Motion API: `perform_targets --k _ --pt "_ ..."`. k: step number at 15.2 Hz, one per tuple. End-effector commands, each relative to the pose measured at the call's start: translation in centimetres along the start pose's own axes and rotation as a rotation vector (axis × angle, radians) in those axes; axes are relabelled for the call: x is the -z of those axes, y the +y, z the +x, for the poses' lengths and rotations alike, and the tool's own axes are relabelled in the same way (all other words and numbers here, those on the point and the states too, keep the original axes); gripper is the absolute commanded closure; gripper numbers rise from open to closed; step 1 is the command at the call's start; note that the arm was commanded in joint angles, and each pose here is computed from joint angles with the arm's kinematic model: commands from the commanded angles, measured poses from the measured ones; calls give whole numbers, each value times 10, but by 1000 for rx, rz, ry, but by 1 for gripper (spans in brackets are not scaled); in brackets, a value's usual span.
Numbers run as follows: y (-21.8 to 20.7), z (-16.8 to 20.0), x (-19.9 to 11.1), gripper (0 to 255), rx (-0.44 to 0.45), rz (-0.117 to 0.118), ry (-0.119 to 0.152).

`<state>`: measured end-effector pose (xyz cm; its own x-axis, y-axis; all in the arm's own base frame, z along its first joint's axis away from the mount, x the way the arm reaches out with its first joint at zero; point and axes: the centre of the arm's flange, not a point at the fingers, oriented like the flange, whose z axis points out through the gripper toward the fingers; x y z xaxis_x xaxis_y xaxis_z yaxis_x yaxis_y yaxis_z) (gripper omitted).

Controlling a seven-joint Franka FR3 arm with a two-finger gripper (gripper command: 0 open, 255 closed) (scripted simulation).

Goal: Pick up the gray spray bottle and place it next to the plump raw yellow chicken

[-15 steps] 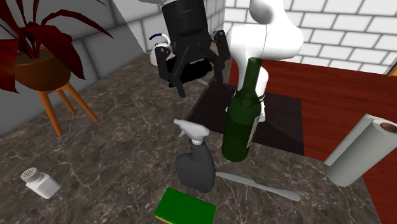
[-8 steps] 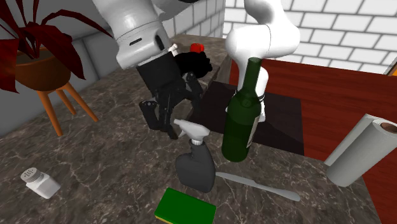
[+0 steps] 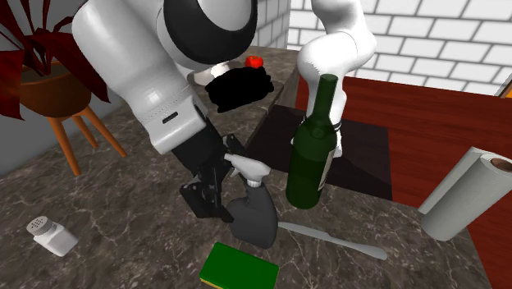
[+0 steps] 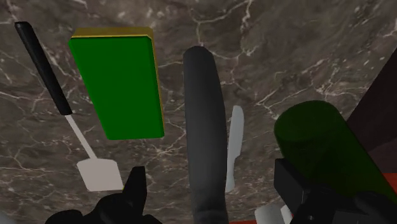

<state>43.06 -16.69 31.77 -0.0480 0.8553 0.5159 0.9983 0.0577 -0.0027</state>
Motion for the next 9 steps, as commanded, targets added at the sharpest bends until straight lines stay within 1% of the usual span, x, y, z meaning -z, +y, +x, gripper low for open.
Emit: perform_targets --k 1,4,9 --pt "1 -1 -12 0 4 0 0" --pt "1 -1 -25 0 4 0 0" --pt "1 -1 -25 0 4 0 0"
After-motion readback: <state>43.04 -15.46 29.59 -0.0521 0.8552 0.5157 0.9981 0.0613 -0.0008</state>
